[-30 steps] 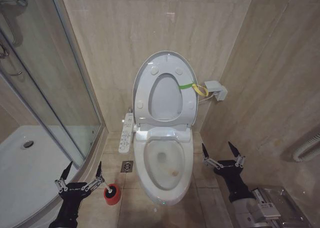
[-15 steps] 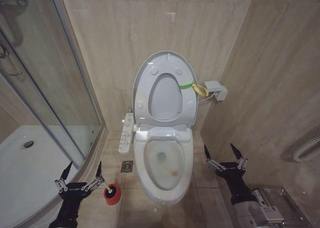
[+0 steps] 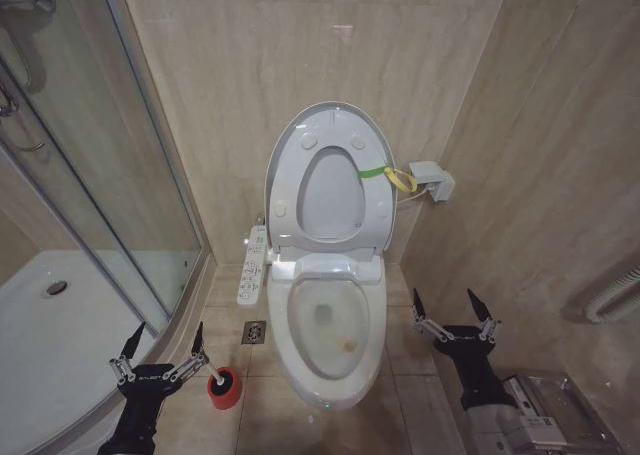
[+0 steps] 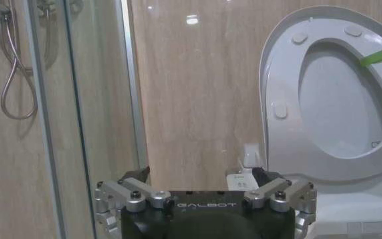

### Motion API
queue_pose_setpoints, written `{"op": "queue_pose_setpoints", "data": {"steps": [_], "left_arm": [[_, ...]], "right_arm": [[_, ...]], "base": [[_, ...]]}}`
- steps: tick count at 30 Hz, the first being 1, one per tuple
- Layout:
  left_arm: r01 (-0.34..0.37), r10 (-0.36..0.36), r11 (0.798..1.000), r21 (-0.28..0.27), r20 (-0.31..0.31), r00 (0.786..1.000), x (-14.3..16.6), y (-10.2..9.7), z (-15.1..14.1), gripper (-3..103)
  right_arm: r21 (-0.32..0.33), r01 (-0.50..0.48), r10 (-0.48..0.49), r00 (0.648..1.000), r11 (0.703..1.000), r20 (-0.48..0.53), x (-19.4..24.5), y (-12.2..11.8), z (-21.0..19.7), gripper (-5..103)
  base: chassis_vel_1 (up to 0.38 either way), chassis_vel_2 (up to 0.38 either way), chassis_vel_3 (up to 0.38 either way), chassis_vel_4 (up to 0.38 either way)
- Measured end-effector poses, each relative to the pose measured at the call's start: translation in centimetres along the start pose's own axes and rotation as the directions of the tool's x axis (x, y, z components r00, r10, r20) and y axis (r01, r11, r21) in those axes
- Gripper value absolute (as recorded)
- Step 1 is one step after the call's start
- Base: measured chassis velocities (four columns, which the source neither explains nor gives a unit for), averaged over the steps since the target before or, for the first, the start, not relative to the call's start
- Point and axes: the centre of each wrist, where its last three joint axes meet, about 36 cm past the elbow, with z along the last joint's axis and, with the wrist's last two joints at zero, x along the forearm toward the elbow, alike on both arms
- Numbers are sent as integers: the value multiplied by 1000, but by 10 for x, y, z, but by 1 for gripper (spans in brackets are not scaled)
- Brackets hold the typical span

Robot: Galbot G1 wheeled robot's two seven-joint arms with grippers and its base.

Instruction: Open the toilet lid, clean the toilet bowl with a toilet brush, close the toilet lid, and flush.

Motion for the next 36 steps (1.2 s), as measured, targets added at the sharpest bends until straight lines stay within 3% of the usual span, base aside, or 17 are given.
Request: {"op": "queue_pose_setpoints", "data": {"steps": [36], "left_arm": [[0,0,1000,0,0,1000,0,0,0,100]], "right_arm": [[-4,-13,13,1000,1000,-10,3,3,2,100]], "base": [[0,0,0,0]]}}
